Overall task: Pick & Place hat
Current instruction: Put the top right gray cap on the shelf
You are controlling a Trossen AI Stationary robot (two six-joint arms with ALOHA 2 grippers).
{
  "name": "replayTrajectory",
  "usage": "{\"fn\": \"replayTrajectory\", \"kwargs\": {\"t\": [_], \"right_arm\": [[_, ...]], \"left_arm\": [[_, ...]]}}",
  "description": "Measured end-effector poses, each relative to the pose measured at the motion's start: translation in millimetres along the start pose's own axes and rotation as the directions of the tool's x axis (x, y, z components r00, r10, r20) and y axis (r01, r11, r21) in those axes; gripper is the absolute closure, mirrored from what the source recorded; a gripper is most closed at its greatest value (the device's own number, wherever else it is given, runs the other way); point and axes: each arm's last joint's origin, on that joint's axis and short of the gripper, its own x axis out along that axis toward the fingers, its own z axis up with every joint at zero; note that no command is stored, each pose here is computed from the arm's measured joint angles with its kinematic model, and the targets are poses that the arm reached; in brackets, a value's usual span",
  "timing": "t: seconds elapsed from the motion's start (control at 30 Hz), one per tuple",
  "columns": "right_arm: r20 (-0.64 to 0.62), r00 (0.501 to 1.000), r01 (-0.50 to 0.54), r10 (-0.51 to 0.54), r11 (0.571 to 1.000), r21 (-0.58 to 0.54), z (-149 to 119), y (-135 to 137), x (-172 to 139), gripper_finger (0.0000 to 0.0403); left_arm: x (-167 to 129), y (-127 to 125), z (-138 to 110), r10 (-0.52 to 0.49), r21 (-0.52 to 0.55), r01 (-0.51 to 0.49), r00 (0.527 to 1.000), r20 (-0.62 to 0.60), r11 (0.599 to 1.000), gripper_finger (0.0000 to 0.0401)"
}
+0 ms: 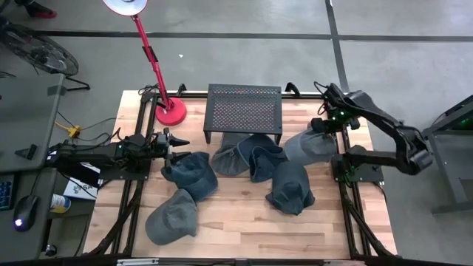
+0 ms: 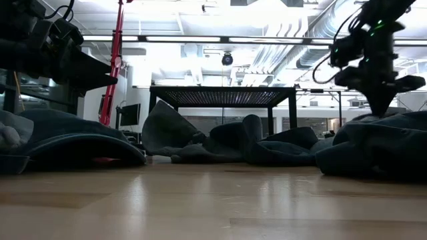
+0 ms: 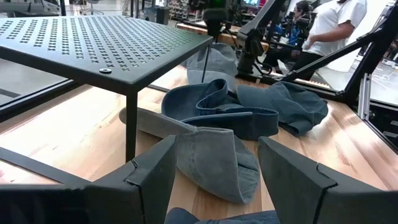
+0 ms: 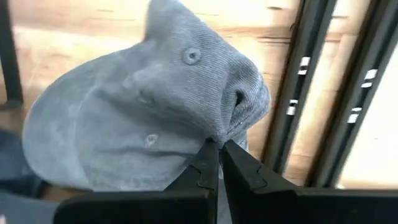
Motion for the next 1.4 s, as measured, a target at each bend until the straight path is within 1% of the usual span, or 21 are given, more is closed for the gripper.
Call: {"fn": "replayTrajectory", "kwargs": {"t": [0.13, 0.3, 0.4, 0.53, 0.67, 0.87, 0.93, 1.13, 1.4], "right_arm": [[0.054, 0.998, -0.019, 0.023, 0.997, -0.08, -11, -4, -17, 0.0402], [0.157, 0.986, -0.028, 0.062, 0.978, -0.205, -13, -5, -52, 0.0403], [0.209, 0.974, -0.017, 0.084, 0.952, -0.305, -11, -2, -74, 0.0403], [0.243, 0.965, 0.012, 0.102, 0.904, -0.428, -2, 4, -102, 0.0403], [0.258, 0.958, 0.036, 0.122, 0.846, -0.532, 9, 16, -129, 0.0403], [0.292, 0.941, 0.064, 0.17, 0.76, -0.647, 21, 38, -169, 0.0402], [0.294, 0.937, 0.071, 0.188, 0.722, -0.688, 24, 47, -180, 0.0402], [0.29, 0.924, 0.096, 0.25, 0.581, -0.808, 27, 80, -205, 0.0402], [0.284, 0.891, 0.11, 0.353, 0.438, -0.892, 33, 127, -224, 0.0402]], "left_arm": [[0, 0, 0, 0.0, 0.0, 0.0, 1.0, 0.0, 1.0, 0.018], [0, 0, 0, 0.0, 0.0, 0.0, 1.0, 0.0, 1.0, 0.018], [0, 0, 0, 0.0, 0.0, 0.0, 1.0, 0.0, 1.0, 0.018], [0, 0, 0, 0.0, 0.0, 0.0, 1.0, 0.0, 1.0, 0.018], [0, 0, 0, 0.0, 0.0, 0.0, 1.0, 0.0, 1.0, 0.018], [0, 0, 0, 0.0, 0.0, 0.0, 1.0, 0.0, 1.0, 0.018], [0, 0, 0, 0.0, 0.0, 0.0, 1.0, 0.0, 1.0, 0.018], [0, 0, 0, 0.0, 0.0, 0.0, 1.0, 0.0, 1.0, 0.018], [0, 0, 0, 0.0, 0.0, 0.0, 1.0, 0.0, 1.0, 0.018]]}}
